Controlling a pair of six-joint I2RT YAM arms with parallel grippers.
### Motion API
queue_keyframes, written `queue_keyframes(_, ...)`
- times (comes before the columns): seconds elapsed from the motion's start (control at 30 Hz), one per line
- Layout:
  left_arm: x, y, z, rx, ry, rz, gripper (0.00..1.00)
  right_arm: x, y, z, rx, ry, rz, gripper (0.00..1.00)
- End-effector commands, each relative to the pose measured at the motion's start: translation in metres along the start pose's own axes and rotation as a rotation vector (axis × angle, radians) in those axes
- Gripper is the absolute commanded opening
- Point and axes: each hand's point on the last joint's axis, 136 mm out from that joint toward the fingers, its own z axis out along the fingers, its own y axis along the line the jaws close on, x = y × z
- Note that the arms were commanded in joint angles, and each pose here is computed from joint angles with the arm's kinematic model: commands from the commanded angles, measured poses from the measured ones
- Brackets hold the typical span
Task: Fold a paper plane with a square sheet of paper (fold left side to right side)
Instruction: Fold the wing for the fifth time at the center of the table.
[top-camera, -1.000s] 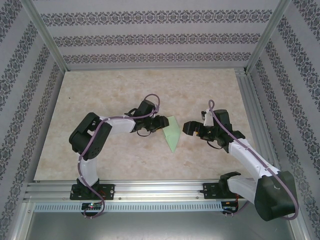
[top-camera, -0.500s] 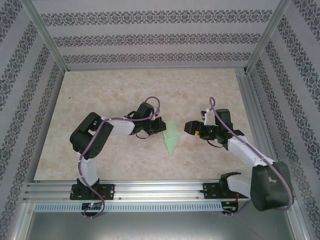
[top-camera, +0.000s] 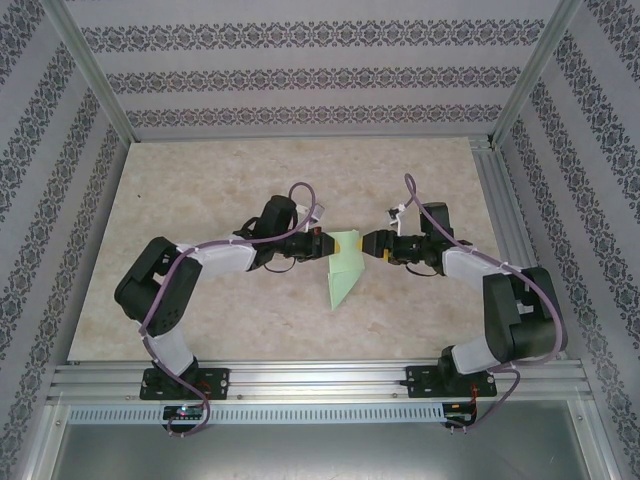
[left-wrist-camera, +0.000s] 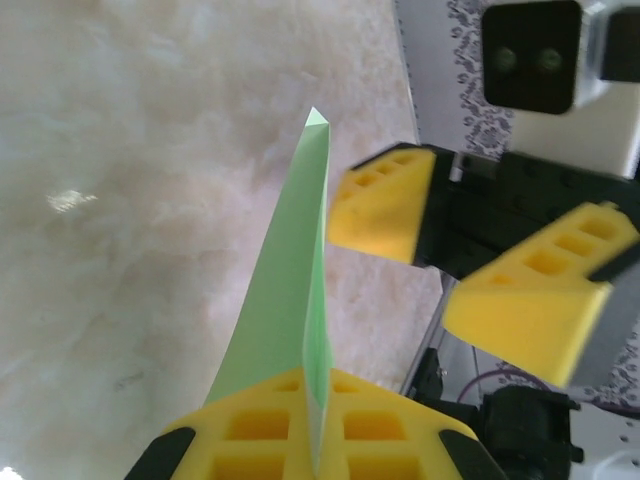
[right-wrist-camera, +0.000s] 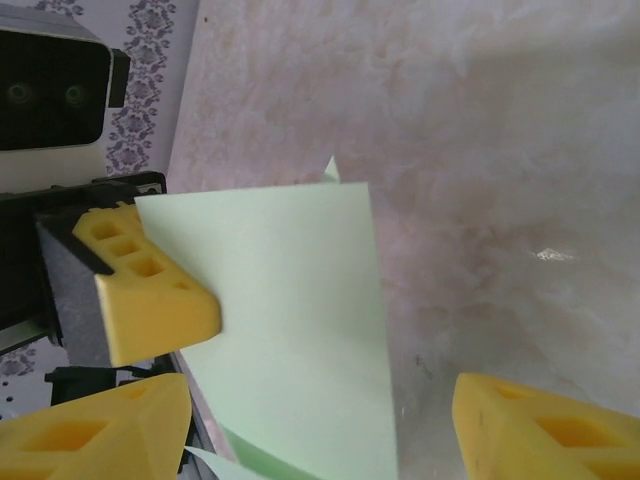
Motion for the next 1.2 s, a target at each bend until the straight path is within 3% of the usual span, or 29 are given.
queue_keyframes(0.0, -0.003, -0.018, -0.010, 0.072, -0.007, 0.081, 0.01, -0.016, 0.021, -0.002, -0.099, -0.023, -0.089, 0.69)
queue_keyframes(0.43, -0.006, -0.033, -0.012, 0.135, -0.001, 0.095, 0.00, -0.011, 0.019, 0.005, -0.139, 0.014, -0.064, 0.53)
queue_keyframes(0.6, -0.006, -0.031, -0.012, 0.129, 0.001, 0.090, 0.00, -0.011, 0.022, 0.004, -0.149, 0.018, -0.063, 0.42)
queue_keyframes(0.77, -0.003, -0.016, -0.011, 0.080, 0.007, 0.069, 0.05, -0.011, 0.019, 0.004, -0.128, 0.018, -0.050, 0.14)
queue_keyframes(0.83, -0.003, -0.005, -0.015, 0.047, -0.003, 0.052, 0.13, -0.010, 0.016, 0.005, -0.117, 0.022, -0.039, 0.07)
queue_keyframes(1.0, -0.008, 0.021, -0.038, -0.071, -0.052, 0.015, 0.47, -0.001, 0.009, 0.014, -0.088, 0.053, -0.001, 0.02)
queue_keyframes(1.17, -0.010, 0.039, -0.074, -0.302, -0.097, 0.053, 0.60, 0.004, 0.002, 0.021, -0.030, 0.069, 0.049, 0.02)
